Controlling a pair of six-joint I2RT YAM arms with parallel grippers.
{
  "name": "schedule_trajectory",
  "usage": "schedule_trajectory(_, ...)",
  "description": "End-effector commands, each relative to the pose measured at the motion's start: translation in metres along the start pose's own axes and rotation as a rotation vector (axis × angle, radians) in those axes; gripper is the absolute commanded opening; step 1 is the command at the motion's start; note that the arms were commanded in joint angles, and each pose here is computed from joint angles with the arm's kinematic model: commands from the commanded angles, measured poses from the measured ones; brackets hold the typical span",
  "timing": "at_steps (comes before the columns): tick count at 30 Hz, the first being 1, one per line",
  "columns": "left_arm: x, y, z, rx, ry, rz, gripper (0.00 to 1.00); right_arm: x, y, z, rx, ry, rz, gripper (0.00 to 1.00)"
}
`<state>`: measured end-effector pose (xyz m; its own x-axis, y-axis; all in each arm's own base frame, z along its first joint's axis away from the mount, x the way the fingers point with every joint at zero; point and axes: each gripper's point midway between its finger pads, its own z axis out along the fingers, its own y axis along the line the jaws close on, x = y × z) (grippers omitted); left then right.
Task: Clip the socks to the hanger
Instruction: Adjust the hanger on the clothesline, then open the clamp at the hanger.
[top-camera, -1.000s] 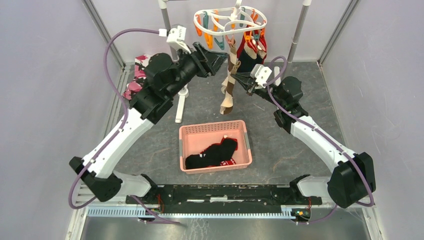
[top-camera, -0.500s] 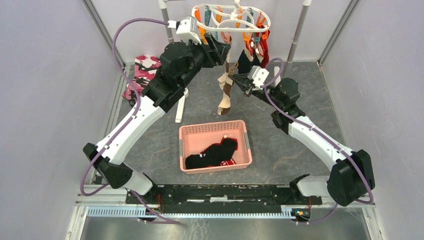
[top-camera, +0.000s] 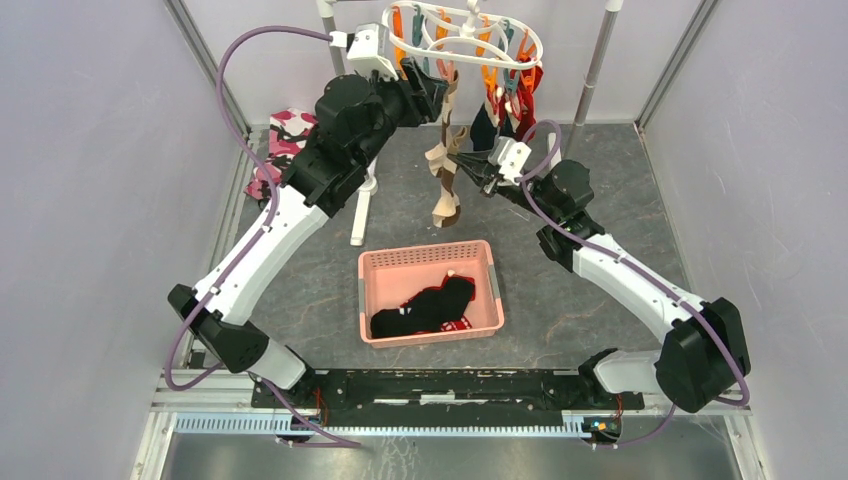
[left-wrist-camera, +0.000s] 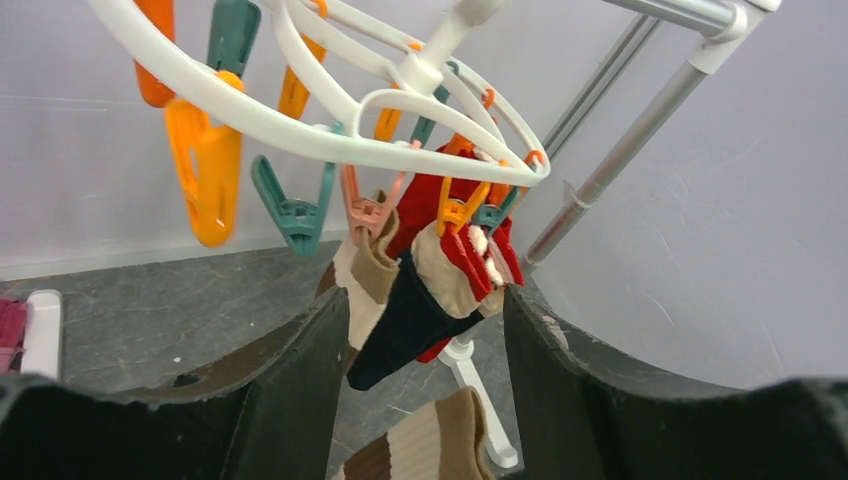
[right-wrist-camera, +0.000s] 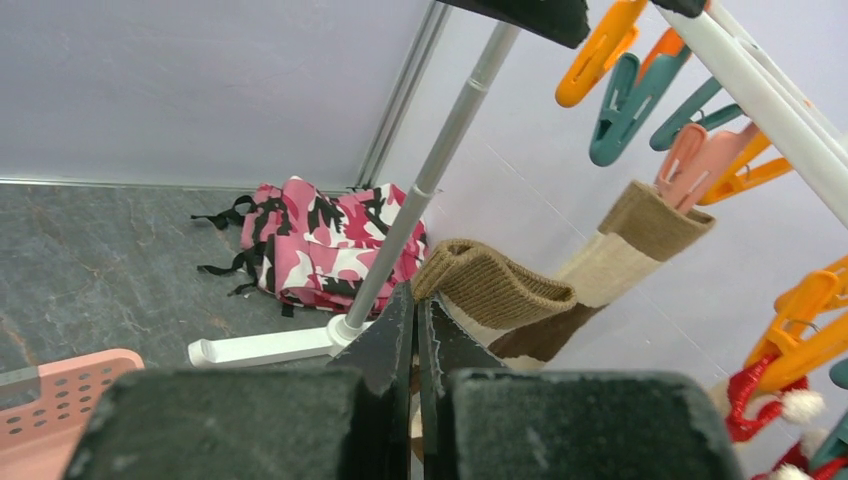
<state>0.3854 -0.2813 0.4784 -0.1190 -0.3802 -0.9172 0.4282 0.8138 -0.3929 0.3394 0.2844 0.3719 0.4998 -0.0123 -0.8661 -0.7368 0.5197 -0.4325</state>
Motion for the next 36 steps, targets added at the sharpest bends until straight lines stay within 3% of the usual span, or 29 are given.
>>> schedule_trajectory(1, -0.026, 0.007, -0.001, 0.028, -0.027, 0.045, 0.63, -0.011, 0.001, 0.005, 0.007, -0.045, -0.023, 0.0)
schedule_trajectory(9, -0.029, 0.021, 0.007, 0.062, -0.001, 0.022, 0.61, -0.011, 0.001, 0.006, 0.009, -0.042, -0.025, 0.0)
schedule_trajectory(17, -0.012, 0.005, 0.018, 0.157, 0.043, -0.055, 0.58, -0.009, 0.0, 0.006, 0.014, -0.034, -0.031, 0.0)
schedule_trajectory(26, -0.011, 0.018, 0.029, 0.091, 0.016, -0.05, 0.64, -0.01, -0.001, 0.006, 0.015, -0.031, -0.037, 0.0)
schedule_trajectory(36, -0.009, 0.024, 0.043, 0.063, -0.006, -0.041, 0.63, -0.011, -0.002, 0.005, 0.022, -0.03, -0.043, 0.0)
